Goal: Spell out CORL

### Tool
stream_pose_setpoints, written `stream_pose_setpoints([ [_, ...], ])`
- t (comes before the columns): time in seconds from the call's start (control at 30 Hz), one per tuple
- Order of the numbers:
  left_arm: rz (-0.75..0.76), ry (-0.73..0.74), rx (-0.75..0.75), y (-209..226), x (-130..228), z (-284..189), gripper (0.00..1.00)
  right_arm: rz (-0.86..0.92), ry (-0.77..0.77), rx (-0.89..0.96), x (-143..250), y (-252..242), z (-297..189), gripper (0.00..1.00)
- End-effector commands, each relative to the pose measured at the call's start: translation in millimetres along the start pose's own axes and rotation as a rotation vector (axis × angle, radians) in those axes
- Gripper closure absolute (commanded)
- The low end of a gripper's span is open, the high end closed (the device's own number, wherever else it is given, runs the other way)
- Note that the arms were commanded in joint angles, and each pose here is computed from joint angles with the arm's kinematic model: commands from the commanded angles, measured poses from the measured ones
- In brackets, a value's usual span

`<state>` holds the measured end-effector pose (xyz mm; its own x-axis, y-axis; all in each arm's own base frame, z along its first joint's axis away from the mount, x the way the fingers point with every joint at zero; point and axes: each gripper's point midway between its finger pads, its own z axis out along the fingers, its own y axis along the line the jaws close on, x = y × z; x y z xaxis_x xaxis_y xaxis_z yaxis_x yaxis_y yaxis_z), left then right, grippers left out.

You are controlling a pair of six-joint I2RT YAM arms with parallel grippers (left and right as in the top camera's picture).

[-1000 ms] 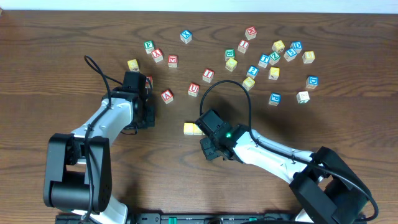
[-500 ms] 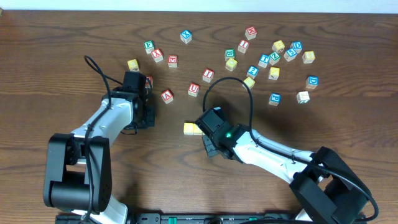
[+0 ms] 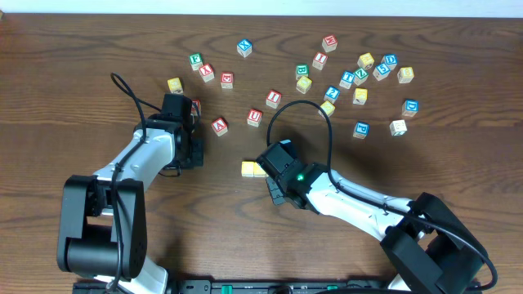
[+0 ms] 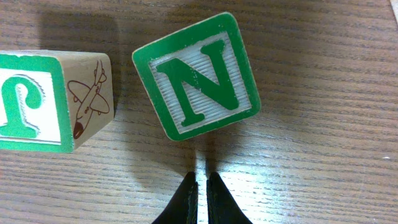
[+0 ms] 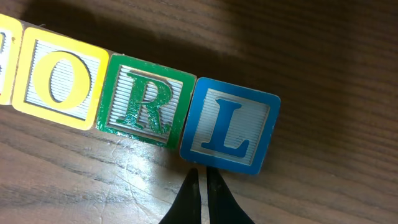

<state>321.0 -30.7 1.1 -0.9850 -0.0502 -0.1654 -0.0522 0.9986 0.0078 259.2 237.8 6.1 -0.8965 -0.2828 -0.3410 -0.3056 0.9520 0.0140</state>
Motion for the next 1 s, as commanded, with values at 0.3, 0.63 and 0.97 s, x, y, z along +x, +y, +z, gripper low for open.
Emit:
stream_pose_setpoints([
  [0.3, 0.017, -0.007, -0.009, 2, -4, -1, 0.93, 0.033, 0.099, 0.024, 18, -7, -7, 0.99],
  [0.63, 0.017, -0.007, -0.009, 2, -4, -1, 0.93, 0.099, -0.030, 0.193, -38, -43, -36, 0.99],
  [0.97, 0.020, -0.007, -0.009, 2, -4, -1, 0.93, 0.152, -0.060, 0.193, -53, -56, -36, 0.99],
])
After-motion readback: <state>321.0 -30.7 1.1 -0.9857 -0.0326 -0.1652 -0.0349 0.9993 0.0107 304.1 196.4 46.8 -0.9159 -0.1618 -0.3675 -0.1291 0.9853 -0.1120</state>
